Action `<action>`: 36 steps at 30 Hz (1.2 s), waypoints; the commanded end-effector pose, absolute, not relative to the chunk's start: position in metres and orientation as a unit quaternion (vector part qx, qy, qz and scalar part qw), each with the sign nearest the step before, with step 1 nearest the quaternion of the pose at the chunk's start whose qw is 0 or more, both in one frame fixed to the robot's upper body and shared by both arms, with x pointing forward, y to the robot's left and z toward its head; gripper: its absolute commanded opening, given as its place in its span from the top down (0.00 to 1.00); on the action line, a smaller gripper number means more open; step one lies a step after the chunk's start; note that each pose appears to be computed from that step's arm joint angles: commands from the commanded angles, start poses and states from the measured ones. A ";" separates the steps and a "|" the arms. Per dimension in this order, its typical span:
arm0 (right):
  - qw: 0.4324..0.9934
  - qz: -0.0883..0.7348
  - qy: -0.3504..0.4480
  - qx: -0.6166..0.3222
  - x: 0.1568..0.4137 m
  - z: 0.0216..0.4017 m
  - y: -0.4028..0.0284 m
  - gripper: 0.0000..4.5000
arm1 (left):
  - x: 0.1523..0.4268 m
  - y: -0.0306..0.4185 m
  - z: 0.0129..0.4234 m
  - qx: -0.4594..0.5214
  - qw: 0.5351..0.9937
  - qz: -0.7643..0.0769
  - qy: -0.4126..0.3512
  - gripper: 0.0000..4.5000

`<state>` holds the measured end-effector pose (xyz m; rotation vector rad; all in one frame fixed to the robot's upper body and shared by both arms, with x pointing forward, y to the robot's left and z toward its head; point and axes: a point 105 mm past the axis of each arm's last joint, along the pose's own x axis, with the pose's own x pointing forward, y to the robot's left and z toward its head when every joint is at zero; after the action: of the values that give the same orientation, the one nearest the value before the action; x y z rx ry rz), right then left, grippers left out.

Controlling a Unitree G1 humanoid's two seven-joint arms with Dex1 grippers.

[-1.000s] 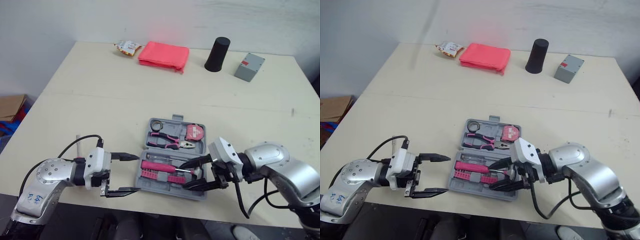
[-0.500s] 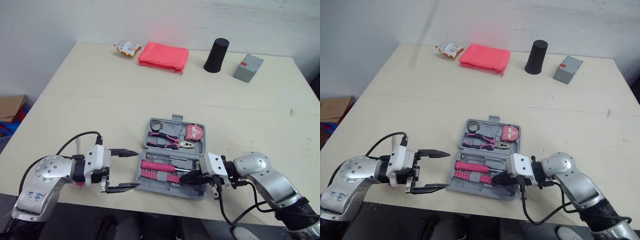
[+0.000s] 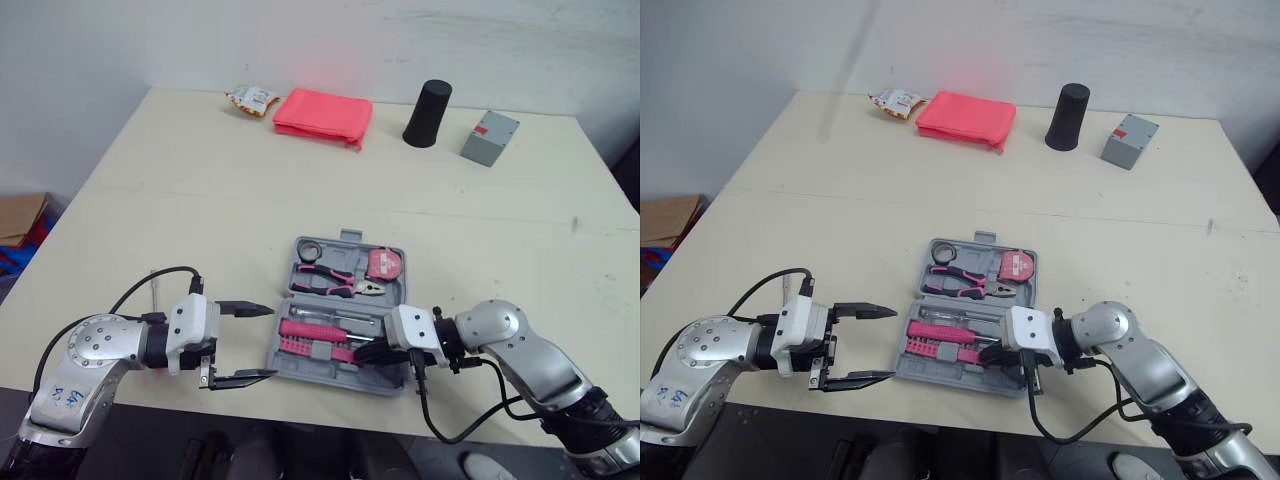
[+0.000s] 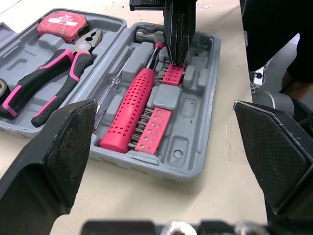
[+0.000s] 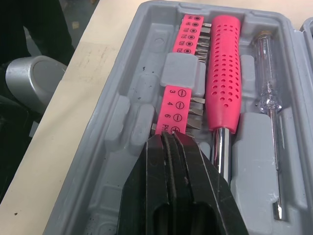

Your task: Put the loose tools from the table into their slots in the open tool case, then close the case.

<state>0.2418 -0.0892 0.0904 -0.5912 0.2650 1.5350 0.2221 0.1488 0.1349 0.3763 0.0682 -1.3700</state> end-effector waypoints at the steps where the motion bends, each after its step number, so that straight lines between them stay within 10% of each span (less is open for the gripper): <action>1: 0.683 0.658 0.170 -0.268 0.243 0.071 -0.098 0.99 | 0.222 0.148 0.137 0.178 0.759 -0.626 0.020 0.00; 12: 0.807 0.562 0.016 -0.181 0.242 0.150 -0.181 0.99 | 0.239 0.249 0.152 0.191 0.892 -0.410 0.012 0.00; 22: 0.909 0.302 0.045 -0.284 0.221 0.156 -0.362 0.01 | 0.177 0.426 0.152 0.194 0.979 -0.052 0.040 0.00; 29: 0.924 0.233 0.077 -0.294 0.196 0.138 -0.417 0.01 | 0.135 0.474 0.136 0.162 0.981 0.076 0.081 0.00; 36: 0.906 0.336 -0.027 -0.255 0.233 0.150 -0.358 0.01 | 0.156 0.438 0.139 0.124 0.989 0.040 0.073 0.00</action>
<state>0.2285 -0.3755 0.1394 -0.5345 0.0180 0.6192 0.1508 0.4464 0.1319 0.2646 0.1543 0.0847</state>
